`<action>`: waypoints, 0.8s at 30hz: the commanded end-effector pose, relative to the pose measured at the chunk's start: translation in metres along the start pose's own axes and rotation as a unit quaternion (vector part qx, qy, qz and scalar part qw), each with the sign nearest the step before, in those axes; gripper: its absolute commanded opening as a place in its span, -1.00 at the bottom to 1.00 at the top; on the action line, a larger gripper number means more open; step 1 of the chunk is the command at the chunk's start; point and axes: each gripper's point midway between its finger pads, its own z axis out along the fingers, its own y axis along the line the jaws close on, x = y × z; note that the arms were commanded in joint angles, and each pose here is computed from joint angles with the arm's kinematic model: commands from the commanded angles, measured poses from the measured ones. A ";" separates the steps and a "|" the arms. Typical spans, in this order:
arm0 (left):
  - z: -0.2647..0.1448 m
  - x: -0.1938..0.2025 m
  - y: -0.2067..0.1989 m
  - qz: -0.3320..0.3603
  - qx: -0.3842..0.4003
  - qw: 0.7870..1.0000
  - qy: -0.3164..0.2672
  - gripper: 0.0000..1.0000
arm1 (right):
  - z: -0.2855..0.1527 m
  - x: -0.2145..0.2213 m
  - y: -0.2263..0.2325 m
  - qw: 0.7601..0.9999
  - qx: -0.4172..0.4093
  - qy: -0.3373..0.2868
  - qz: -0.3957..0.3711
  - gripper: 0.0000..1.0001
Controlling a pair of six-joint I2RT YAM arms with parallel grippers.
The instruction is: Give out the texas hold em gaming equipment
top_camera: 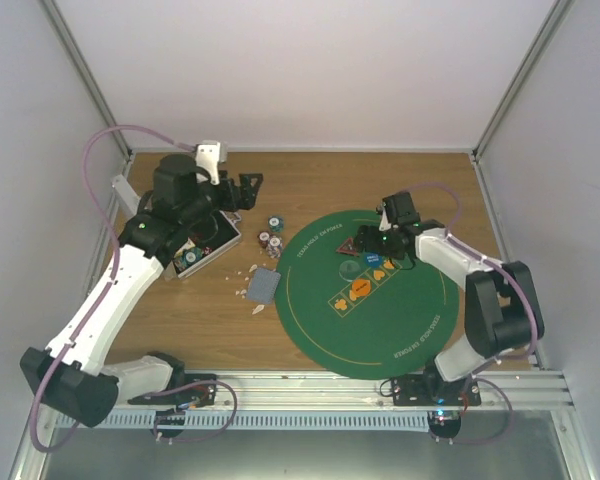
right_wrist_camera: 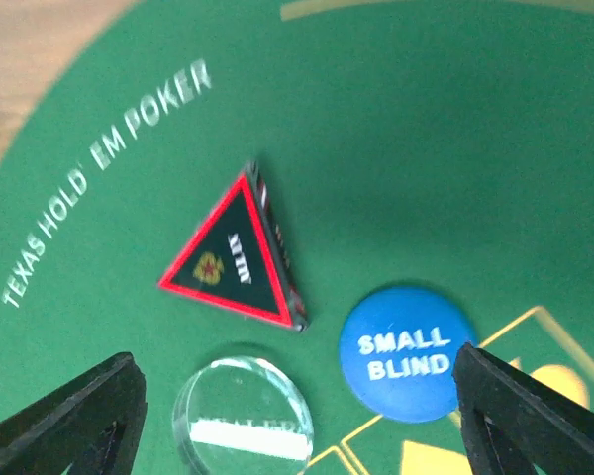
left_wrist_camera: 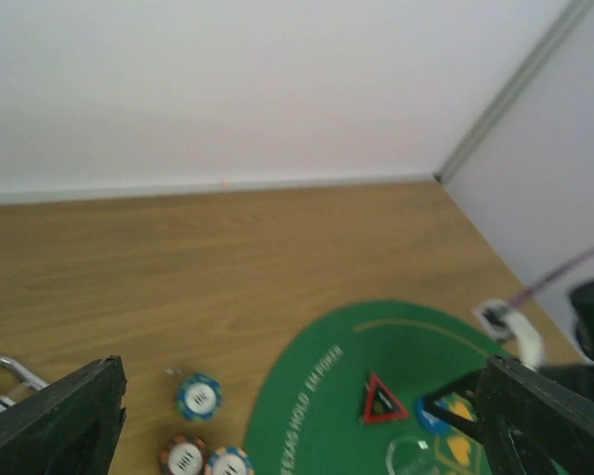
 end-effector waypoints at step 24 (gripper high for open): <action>-0.013 0.052 -0.014 0.018 0.023 0.996 0.079 0.89 | 0.046 0.077 0.050 0.987 0.033 0.131 -0.088 0.49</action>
